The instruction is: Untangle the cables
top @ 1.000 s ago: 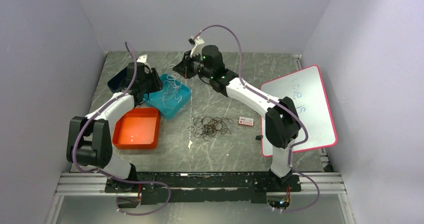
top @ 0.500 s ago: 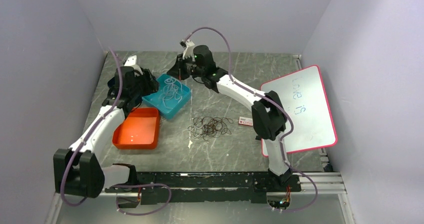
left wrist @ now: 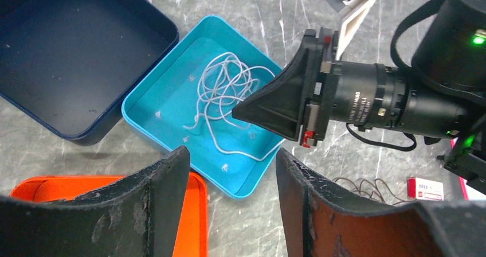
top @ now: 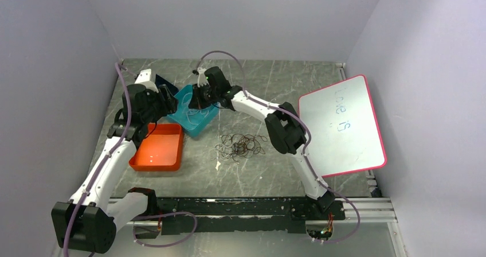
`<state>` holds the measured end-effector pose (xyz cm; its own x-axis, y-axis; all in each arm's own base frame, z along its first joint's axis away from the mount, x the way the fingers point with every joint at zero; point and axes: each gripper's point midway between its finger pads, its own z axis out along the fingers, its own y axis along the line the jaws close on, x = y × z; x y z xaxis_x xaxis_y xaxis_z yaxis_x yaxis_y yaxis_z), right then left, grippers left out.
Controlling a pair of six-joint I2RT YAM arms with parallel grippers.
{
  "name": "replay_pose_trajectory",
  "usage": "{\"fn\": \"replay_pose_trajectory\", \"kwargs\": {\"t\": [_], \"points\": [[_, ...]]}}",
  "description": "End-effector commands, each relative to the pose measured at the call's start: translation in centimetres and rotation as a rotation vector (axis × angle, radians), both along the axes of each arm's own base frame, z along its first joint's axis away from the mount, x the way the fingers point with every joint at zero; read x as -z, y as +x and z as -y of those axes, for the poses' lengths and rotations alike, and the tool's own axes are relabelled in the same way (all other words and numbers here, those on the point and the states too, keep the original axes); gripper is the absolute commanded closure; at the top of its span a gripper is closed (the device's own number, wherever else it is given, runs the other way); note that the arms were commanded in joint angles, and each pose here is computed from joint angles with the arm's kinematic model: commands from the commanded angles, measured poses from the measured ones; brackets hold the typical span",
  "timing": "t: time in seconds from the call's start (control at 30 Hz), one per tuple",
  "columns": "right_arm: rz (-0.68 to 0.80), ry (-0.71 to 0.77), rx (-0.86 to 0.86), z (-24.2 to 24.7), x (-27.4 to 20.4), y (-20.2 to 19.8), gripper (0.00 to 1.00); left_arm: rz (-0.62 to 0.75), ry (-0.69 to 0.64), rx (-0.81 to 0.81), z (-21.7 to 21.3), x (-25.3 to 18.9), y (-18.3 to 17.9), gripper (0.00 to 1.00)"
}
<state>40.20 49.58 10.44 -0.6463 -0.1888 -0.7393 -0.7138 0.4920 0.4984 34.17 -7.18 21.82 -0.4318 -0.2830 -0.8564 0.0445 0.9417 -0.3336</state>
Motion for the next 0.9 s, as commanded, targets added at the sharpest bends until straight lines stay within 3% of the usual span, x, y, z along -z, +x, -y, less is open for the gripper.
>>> {"fn": "replay_pose_trajectory", "kwargs": {"t": [0.0,0.13,0.43,0.7,0.87], "points": [[0.007,-0.053,-0.021,-0.6,1.3,-0.4,0.90,-0.031,0.043,-0.018,-1.0,1.2,-0.8,0.38],[0.017,-0.050,-0.022,-0.5,0.8,-0.6,0.74,-0.034,0.046,-0.016,-1.0,1.4,-0.8,0.38],[0.114,-0.058,0.027,1.1,-3.0,-0.3,0.53,-0.039,0.052,-0.016,-1.1,1.8,-0.9,0.38],[0.174,-0.035,0.041,2.3,-6.2,-1.0,0.47,-0.035,0.053,-0.009,-1.0,1.9,-0.9,0.37],[0.230,-0.055,0.097,4.4,-8.3,-1.3,0.47,0.015,0.028,0.082,0.4,1.2,-1.4,0.35]]}}
